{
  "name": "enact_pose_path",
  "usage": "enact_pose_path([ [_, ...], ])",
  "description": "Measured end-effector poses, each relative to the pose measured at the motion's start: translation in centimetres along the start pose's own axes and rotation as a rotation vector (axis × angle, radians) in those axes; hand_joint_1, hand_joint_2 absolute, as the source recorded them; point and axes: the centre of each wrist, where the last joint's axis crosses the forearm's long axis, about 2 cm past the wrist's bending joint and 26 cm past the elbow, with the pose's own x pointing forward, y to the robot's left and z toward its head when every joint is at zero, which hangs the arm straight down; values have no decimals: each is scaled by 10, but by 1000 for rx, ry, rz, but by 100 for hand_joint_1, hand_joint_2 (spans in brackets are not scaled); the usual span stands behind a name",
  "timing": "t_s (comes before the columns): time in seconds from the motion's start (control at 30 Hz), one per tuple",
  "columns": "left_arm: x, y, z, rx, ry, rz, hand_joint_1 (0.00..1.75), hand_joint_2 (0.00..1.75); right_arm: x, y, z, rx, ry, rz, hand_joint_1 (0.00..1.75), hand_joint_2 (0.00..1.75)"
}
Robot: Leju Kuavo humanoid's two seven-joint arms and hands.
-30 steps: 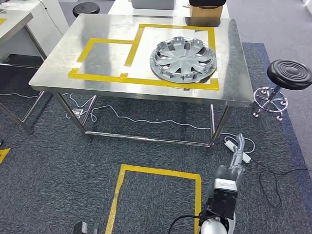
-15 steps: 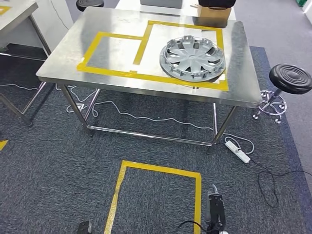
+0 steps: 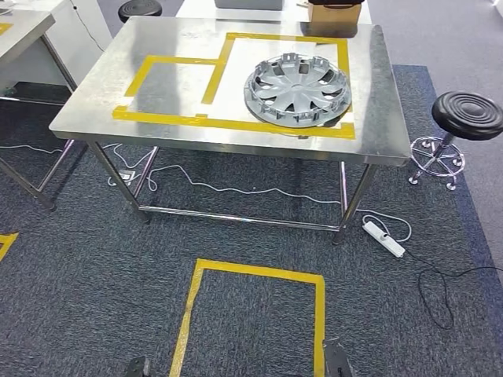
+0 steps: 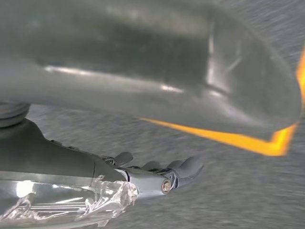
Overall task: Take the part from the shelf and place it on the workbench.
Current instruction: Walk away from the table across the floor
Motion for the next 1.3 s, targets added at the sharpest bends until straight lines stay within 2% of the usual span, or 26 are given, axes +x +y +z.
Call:
enact_pose_path([
  [0.23, 0, 1, 0, 7, 6, -7, 0, 0, -14, -5, 7, -24, 119, 62, 0, 0],
  [0.4, 3, -1, -1, 8, 7, -12, 0, 0, -20, -10, 10, -101, 311, 131, 0, 0],
  [0.57, 0, 2, 0, 30, 33, -29, 0, 0, -23, -10, 11, -114, 397, 149, 0, 0],
  [1.3, 1, 4, -1, 50, 44, -34, 0, 0, -25, -13, 12, -113, 446, 168, 0, 0],
])
